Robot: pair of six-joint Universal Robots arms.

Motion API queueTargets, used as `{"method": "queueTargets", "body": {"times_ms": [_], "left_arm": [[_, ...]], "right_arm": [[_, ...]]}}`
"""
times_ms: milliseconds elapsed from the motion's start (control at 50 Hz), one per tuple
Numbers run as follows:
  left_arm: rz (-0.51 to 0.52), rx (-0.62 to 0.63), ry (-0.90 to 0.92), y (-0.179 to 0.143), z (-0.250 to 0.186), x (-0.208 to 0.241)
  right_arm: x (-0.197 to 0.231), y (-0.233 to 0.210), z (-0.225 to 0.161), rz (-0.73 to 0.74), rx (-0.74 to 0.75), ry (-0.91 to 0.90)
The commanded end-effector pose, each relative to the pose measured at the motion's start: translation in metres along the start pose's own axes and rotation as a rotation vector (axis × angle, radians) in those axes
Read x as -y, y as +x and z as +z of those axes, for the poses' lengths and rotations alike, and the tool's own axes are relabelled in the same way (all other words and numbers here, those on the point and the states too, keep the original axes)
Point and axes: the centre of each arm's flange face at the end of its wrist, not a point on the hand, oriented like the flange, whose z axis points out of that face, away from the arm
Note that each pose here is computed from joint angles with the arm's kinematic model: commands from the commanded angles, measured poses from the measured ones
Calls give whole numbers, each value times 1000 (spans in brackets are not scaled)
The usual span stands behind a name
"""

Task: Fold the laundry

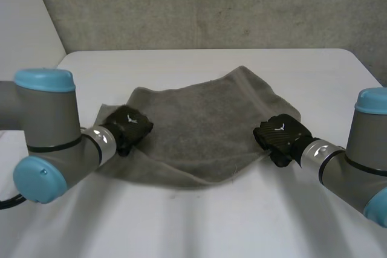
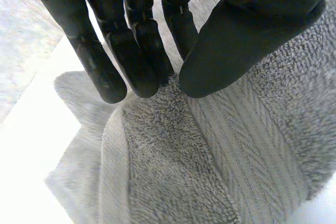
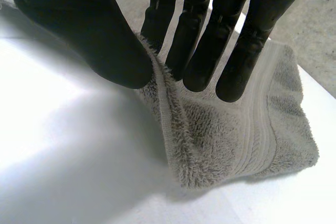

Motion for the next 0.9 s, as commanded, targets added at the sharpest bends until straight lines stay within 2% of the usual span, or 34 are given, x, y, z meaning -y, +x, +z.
{"method": "queueTargets", "body": {"times_ms": [20,60,180,220,240,280,340,440,560,660,780,900], "left_arm": [[-46,78,90,-12,-38,36],[-92,102,127,-17,-57,46],[-124,130,173,-20,-84,56],[-132,142,205,-19,-99,62],[-132,142,205,-19,-99,62],[-150,145,244,-17,-111,70],[-171,152,274,-18,-119,76],[-183,166,298,-21,-126,81],[-184,183,317,-25,-131,84],[-222,199,352,-32,-135,92],[-229,220,392,-38,-142,100],[-230,236,418,-43,-146,107]], "right_arm": [[8,4,-1,-6,-13,18],[12,5,-3,6,-13,18],[18,10,-10,118,-9,-1],[14,27,-12,256,-46,-17],[14,27,-12,257,-46,-17],[7,43,-13,369,-85,-25],[0,50,-14,440,-108,-36],[-15,54,-17,489,-133,-71],[-23,53,-18,479,-139,-82],[-30,47,-17,376,-126,-61],[-32,41,-14,353,-107,-43],[-33,33,0,315,-101,8]]}}
